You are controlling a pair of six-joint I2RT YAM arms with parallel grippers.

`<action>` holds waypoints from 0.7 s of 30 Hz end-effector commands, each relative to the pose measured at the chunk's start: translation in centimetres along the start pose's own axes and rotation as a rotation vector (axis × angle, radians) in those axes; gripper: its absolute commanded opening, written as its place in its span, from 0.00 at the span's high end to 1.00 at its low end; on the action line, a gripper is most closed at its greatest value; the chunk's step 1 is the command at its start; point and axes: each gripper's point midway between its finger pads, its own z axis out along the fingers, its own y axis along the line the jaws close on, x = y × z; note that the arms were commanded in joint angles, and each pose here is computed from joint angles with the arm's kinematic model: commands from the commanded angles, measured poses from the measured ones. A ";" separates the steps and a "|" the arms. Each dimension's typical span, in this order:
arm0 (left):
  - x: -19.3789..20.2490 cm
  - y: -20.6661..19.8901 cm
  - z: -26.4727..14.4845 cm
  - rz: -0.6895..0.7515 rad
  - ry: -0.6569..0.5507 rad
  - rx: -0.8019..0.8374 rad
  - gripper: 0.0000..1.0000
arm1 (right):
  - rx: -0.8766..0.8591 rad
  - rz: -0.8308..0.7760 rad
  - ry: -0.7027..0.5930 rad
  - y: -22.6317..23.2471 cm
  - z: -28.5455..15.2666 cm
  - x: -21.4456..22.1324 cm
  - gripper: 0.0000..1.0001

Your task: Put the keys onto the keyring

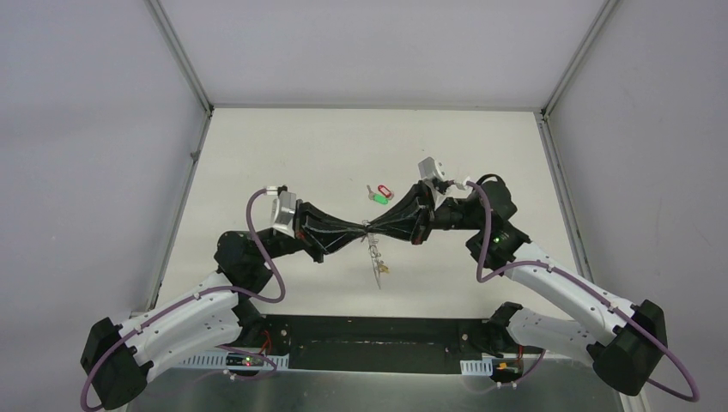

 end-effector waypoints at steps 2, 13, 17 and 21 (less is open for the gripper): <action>-1.8 -0.7 0.1 0.027 -0.058 0.013 1.00 | 0.037 -0.076 -0.032 -0.2 -0.1 -1.1 1.00; -0.7 -0.1 -1.0 0.077 0.191 -0.060 0.52 | 0.082 -0.017 0.218 0.3 -1.9 1.4 1.00; 0.8 0.0 -0.9 0.063 0.317 -0.032 0.52 | 0.094 -0.050 0.327 0.0 -2.6 1.9 1.00; 2.5 0.2 -0.5 0.015 0.406 -0.004 0.55 | 0.116 -0.017 0.448 -0.2 -3.6 2.6 1.00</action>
